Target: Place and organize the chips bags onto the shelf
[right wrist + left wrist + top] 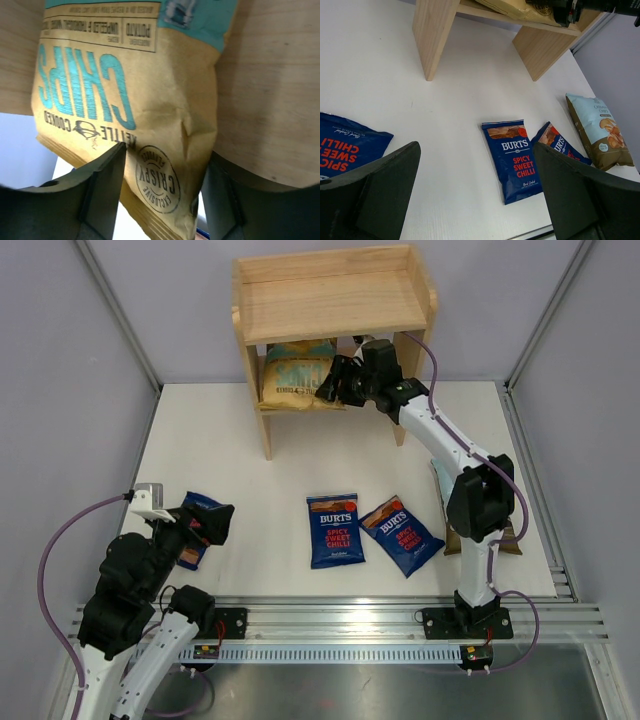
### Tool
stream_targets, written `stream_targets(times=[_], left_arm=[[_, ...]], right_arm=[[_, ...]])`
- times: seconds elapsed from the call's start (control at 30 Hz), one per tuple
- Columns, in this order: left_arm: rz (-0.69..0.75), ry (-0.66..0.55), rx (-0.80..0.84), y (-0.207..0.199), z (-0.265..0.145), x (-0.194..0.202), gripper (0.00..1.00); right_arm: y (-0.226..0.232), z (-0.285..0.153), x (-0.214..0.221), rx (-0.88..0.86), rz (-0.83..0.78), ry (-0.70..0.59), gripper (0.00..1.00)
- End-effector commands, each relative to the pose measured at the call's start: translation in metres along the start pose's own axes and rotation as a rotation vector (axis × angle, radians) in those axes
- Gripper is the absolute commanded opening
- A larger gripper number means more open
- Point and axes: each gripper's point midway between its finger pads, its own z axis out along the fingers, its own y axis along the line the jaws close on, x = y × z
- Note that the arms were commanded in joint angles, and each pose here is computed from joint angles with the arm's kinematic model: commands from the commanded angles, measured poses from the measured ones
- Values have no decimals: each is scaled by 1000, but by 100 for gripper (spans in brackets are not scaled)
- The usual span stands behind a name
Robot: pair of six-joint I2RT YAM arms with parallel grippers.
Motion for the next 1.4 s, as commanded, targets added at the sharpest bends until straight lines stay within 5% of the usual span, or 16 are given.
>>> stream_targets(times=[0.0, 0.37, 0.83, 1.23, 1.37], left_arm=[[16, -21, 38, -7, 4, -6, 99], [18, -15, 40, -8, 5, -5, 99], [16, -12, 46, -9, 6, -4, 99], [18, -11, 45, -9, 6, -4, 99], [16, -12, 42, -9, 6, -4, 99]], right_arm=[[18, -33, -35, 30, -69, -128, 63], [24, -20, -33, -37, -159, -123, 45], [65, -12, -22, -202, -258, -86, 41], [35, -56, -38, -11, -235, -168, 87], [27, -75, -41, 35, -227, -185, 89]])
